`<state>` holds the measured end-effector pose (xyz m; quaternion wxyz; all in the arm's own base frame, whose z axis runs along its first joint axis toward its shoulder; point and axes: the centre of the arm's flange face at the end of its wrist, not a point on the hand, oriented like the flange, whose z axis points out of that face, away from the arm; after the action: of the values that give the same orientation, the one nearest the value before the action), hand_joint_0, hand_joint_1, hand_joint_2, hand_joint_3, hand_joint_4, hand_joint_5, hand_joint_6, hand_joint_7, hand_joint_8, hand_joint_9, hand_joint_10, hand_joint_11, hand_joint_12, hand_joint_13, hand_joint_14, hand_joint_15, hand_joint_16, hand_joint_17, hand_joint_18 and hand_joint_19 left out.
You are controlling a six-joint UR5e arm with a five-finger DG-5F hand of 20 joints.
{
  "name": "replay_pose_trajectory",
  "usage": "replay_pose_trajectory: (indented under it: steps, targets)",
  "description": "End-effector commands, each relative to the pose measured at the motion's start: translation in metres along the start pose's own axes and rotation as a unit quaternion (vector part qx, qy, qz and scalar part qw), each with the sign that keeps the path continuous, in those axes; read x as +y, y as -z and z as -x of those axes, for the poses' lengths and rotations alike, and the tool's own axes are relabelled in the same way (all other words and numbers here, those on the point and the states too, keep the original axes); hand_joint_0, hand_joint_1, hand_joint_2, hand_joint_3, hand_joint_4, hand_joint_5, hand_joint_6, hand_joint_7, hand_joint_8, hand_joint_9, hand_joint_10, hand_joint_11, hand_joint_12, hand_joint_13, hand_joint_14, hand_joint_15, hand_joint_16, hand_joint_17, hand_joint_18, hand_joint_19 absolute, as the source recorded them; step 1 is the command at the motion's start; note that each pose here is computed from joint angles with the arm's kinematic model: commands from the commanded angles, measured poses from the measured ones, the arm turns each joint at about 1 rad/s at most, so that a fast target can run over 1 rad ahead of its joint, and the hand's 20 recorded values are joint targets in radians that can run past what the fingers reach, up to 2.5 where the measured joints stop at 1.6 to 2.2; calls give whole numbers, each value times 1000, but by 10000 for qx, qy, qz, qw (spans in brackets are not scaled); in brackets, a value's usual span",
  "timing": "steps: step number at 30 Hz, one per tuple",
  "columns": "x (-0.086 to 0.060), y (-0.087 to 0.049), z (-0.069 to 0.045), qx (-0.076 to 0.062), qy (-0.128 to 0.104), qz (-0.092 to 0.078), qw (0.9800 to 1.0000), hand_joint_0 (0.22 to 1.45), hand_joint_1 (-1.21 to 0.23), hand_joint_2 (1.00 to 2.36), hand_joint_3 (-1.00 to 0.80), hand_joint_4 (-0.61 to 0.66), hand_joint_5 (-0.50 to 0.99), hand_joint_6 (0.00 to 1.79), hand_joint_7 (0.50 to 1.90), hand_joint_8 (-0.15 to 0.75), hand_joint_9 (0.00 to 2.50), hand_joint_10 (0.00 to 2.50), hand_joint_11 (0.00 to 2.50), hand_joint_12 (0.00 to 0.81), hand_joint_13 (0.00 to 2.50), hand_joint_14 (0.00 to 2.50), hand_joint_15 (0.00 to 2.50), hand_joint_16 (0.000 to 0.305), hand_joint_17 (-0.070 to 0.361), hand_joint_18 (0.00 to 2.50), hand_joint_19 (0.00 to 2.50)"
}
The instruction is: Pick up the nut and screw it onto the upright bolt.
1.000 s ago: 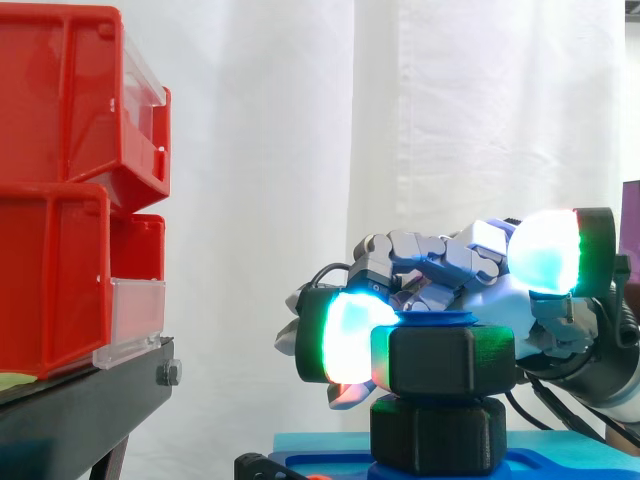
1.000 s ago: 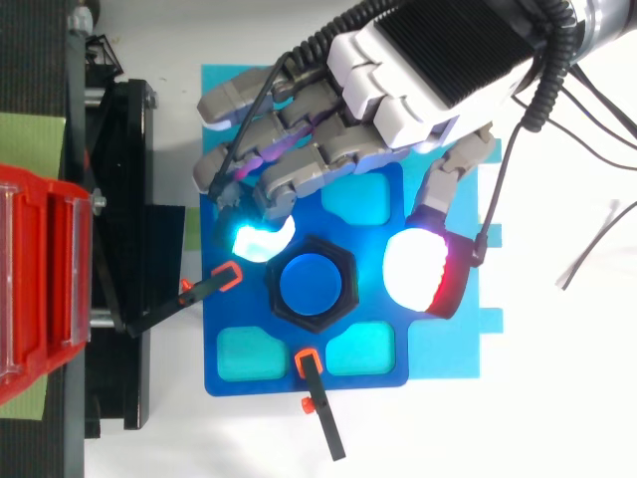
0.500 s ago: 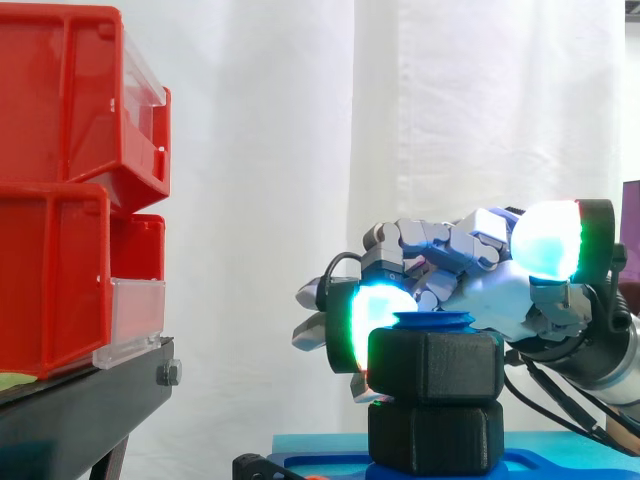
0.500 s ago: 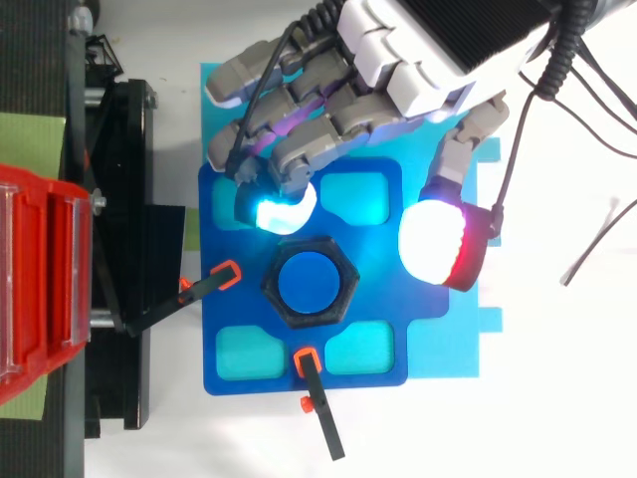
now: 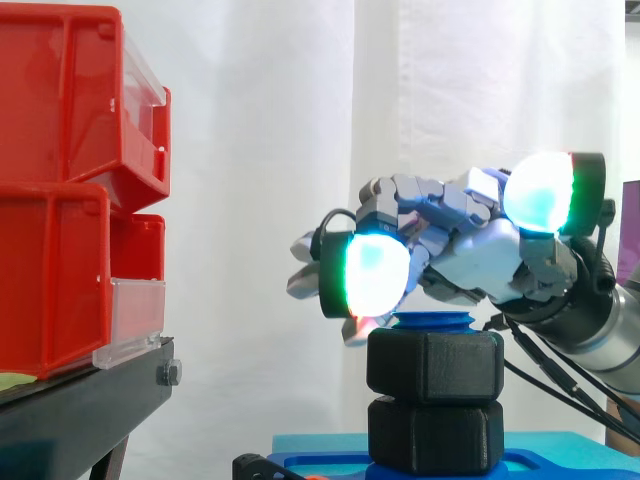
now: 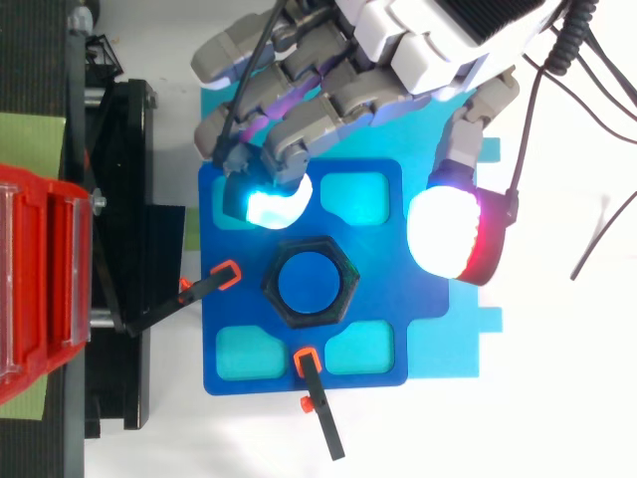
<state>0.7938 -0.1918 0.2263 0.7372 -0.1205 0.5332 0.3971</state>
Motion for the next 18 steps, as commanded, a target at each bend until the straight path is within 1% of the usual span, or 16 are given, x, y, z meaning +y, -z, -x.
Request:
replay_pose_trajectory:
  steps: [1, 2, 4, 5, 8, 9, 10, 11, 12, 14, 18]
  targets:
    - [2, -7, 4, 46, -45, 32, 10000, 497, -109, 1000, -500, 252, -53, 505, 1052, 241, 885, 0, 0, 229, 619, 0, 0, 22, 48, 310, 0]
    - [2, -8, 3, 48, -48, 39, 10000, 497, -108, 1000, -500, 259, -61, 504, 984, 238, 877, 0, 0, 233, 613, 0, 0, 22, 49, 307, 0]
    - [4, -12, 1, 53, -56, 47, 10000, 494, -103, 1000, -500, 253, -67, 504, 931, 235, 863, 0, 0, 235, 608, 0, 0, 22, 50, 301, 0]
    - [7, -13, -5, 69, -103, 16, 9999, 493, -101, 1000, -500, 240, -74, 503, 873, 230, 848, 0, 0, 236, 599, 0, 0, 23, 51, 297, 0]
    - [10, -14, -15, 56, -141, -45, 9999, 489, -87, 1000, -500, 223, -85, 503, 789, 218, 802, 0, 0, 245, 570, 0, 0, 25, 57, 275, 0]
    - [11, -14, -21, 26, -173, -125, 9998, 488, -87, 1000, -500, 217, -87, 503, 785, 218, 800, 0, 0, 244, 569, 0, 0, 25, 57, 275, 0]
    - [12, -14, -23, 9, -186, -164, 9997, 487, -81, 1000, -500, 214, -91, 503, 765, 217, 788, 0, 0, 243, 553, 0, 0, 26, 58, 271, 0]
    - [12, -13, -27, -15, -222, -238, 9995, 485, -79, 1000, -500, 209, -93, 502, 748, 209, 767, 0, 0, 246, 544, 0, 0, 27, 60, 267, 0]
    - [14, -13, -33, -27, -238, -303, 9993, 486, -77, 1000, -500, 213, -94, 502, 748, 210, 762, 0, 0, 246, 542, 0, 0, 27, 60, 261, 0]
    - [15, -12, -37, -20, -250, -341, 9991, 485, -70, 1000, -500, 206, -95, 502, 743, 207, 755, 0, 0, 249, 529, 0, 0, 27, 61, 253, 0]
    - [17, -13, -40, 1, -251, -332, 9991, 485, -68, 1000, -500, 215, -96, 503, 770, 209, 753, 0, 0, 252, 526, 0, 0, 28, 62, 247, 0]
